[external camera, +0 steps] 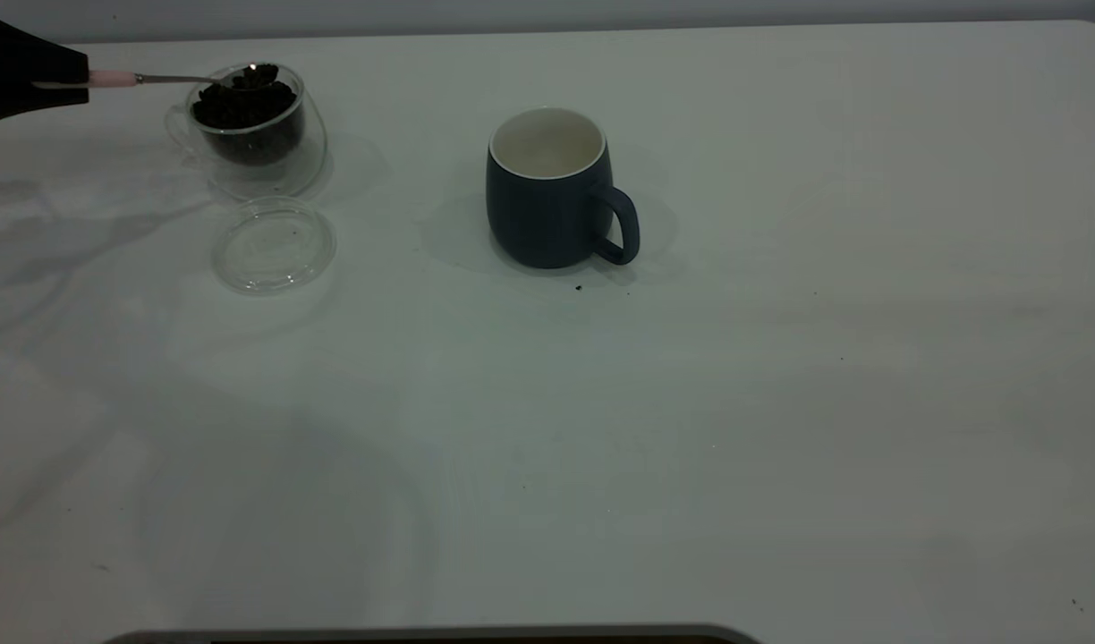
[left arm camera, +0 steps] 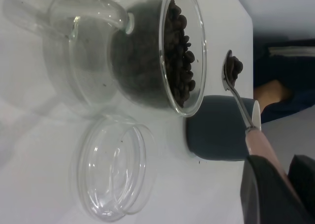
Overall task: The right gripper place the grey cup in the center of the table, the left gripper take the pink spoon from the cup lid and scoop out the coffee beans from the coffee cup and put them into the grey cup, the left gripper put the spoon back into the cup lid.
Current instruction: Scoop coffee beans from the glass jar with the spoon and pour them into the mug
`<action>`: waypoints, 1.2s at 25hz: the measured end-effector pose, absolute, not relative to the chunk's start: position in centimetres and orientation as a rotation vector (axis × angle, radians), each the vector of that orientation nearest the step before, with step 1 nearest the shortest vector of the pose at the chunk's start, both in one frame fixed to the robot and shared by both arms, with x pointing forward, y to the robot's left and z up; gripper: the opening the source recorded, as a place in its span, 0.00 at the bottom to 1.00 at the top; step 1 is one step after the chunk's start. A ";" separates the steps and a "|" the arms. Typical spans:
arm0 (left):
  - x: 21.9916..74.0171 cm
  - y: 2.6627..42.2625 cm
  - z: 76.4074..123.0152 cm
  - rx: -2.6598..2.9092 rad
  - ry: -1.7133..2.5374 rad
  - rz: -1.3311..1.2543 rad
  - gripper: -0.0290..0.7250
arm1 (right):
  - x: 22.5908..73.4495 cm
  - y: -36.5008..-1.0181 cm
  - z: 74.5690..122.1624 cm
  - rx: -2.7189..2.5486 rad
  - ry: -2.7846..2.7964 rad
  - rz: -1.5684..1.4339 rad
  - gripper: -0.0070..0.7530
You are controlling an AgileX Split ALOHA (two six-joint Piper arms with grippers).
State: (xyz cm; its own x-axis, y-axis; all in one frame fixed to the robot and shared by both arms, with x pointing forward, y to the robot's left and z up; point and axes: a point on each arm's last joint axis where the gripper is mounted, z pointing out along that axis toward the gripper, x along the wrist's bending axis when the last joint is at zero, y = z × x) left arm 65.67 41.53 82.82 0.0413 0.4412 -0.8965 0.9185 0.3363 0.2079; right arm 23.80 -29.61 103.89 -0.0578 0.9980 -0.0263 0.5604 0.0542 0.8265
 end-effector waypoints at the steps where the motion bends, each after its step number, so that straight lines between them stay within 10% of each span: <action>1: 65.7 41.5 82.8 1.268 1.573 -0.582 0.20 | 23.8 -29.6 103.9 1.575 1.693 0.869 0.79; 30: 67.4 33.0 83.1 1.377 1.460 -0.704 0.20 | 23.8 -29.6 103.9 1.575 1.693 0.869 0.79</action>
